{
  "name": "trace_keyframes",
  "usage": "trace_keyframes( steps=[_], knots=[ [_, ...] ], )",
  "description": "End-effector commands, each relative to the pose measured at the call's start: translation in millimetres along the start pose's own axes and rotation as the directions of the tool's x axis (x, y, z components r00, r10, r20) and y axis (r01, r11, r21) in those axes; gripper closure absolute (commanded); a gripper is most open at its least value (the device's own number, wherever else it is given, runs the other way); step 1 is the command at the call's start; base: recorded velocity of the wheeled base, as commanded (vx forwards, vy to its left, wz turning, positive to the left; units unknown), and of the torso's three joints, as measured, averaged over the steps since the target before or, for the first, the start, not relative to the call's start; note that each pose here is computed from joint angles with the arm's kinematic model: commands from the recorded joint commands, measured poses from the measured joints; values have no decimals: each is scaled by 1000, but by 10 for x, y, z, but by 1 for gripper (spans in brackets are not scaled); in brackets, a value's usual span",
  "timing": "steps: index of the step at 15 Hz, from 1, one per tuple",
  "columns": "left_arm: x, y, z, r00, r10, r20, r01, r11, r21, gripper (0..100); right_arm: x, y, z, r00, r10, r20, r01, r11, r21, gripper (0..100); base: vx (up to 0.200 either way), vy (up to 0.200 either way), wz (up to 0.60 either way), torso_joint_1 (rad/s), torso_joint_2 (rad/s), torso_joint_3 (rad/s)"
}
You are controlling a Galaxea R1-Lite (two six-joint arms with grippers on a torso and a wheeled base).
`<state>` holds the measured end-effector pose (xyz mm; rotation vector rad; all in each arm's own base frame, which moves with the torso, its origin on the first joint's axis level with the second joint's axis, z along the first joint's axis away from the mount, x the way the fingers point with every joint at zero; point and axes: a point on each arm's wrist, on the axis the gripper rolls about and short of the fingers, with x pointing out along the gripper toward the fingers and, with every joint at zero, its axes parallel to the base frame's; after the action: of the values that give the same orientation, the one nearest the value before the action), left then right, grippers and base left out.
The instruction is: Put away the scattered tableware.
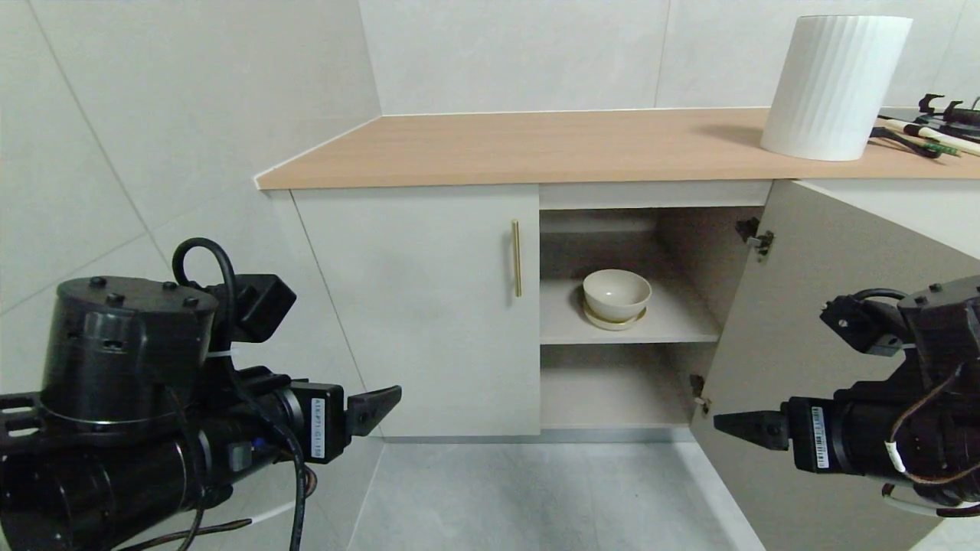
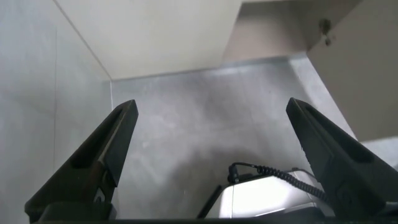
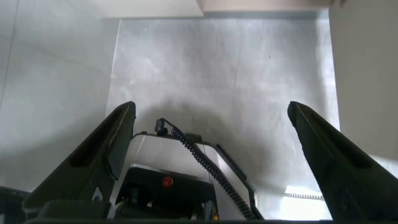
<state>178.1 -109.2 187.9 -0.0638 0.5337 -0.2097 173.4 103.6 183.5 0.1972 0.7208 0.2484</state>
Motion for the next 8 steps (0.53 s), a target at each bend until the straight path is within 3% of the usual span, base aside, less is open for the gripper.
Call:
trace_keyframes(
  steps=[1,2,8],
  knots=[
    [8,-2,-6,1000,1,-3,-1,1000,1,0,4,12,-12,1000,4,-6,-4,1000,-5,0,-200,0,0,7,7,2],
    [8,-2,-6,1000,1,-3,-1,1000,1,0,3,17,-16,1000,4,-8,-4,1000,-7,0,-200,0,0,2,-2,12],
    [3,-6,-10,1000,-2,-4,2,1000,4,0,-5,17,-14,1000,5,-5,-6,1000,-7,0,0,0,0,0,0,0]
  ],
)
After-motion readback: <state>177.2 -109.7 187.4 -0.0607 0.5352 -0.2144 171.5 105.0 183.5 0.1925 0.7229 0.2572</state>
